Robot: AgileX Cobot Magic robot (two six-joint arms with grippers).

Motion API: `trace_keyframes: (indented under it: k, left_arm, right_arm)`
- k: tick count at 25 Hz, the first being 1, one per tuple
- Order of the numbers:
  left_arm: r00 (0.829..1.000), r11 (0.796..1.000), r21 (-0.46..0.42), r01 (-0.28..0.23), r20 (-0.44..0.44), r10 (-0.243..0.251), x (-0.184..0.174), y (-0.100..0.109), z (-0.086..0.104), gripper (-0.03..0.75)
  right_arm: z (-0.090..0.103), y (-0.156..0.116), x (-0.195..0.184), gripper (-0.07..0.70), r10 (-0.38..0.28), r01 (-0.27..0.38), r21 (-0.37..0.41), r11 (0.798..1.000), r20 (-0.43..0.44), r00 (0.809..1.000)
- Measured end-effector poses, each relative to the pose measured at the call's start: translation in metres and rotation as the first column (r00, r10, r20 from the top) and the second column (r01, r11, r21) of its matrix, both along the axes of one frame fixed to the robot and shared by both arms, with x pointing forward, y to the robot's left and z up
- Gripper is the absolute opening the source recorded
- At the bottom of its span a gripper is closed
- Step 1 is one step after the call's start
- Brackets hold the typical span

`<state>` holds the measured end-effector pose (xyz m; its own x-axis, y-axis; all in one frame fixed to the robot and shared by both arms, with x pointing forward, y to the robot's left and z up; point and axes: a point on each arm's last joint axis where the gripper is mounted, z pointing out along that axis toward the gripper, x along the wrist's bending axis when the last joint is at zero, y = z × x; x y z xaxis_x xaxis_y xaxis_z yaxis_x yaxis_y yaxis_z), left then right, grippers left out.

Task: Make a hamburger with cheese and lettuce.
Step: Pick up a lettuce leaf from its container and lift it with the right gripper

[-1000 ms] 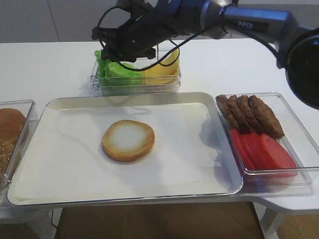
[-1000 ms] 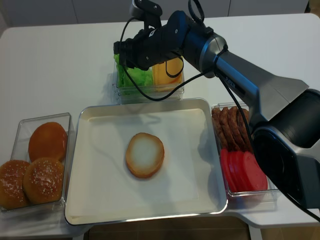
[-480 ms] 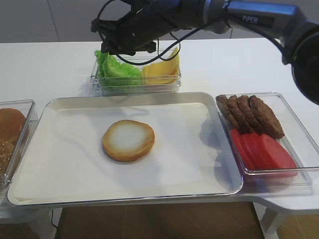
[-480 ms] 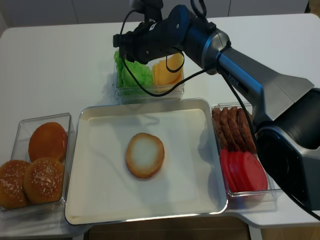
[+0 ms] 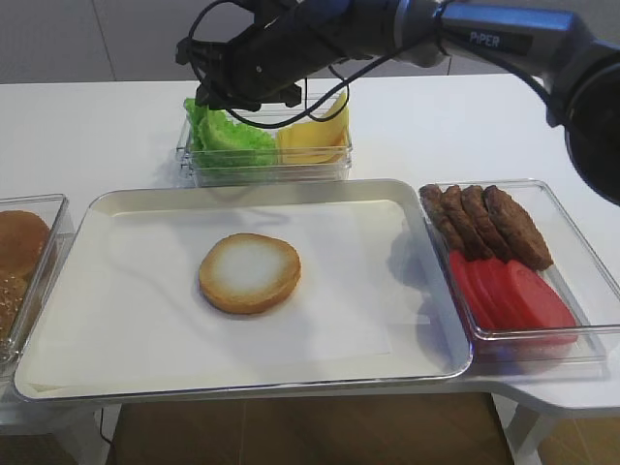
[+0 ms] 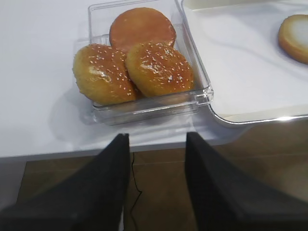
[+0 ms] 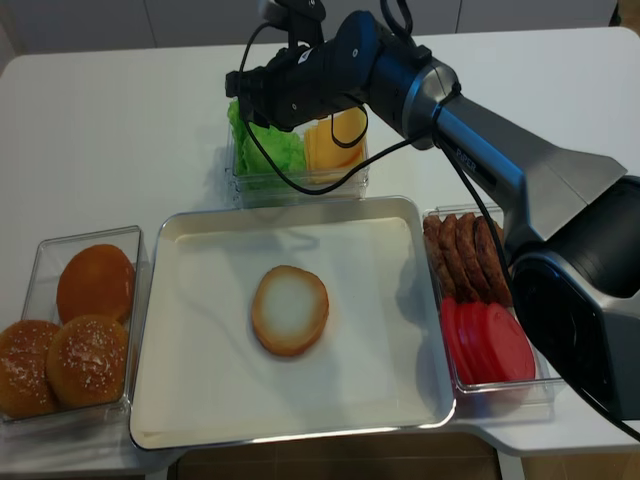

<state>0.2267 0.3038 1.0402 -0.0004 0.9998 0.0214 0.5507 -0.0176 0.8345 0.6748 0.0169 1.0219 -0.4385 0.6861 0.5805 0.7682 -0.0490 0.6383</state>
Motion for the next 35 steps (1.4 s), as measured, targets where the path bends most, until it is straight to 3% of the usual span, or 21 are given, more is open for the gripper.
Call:
trace_keyframes:
  k: [3, 8, 20, 35]
  left_arm:
    - [1.0, 1.0, 0.0, 0.0, 0.0, 0.0, 0.0, 0.0, 0.0, 0.29]
    - [1.0, 1.0, 0.0, 0.0, 0.0, 0.0, 0.0, 0.0, 0.0, 0.29]
    - [1.0, 1.0, 0.0, 0.0, 0.0, 0.0, 0.0, 0.0, 0.0, 0.29]
    - [1.0, 1.0, 0.0, 0.0, 0.0, 0.0, 0.0, 0.0, 0.0, 0.289]
  right_arm:
    - [0.001, 0.001, 0.0, 0.101, -0.003, 0.003, 0.016, 1.0, -0.01, 1.0]
    - [0.001, 0.001, 0.0, 0.012, -0.003, 0.003, 0.022, 1.0, -0.013, 1.0]
    - [0.002, 0.001, -0.001, 0.001, -0.002, 0.002, 0.02, 1.0, -0.009, 1.0]
    - [0.043, -0.007, -0.01, 0.0, 0.02, -0.021, 0.017, 1.0, 0.091, 0.996]
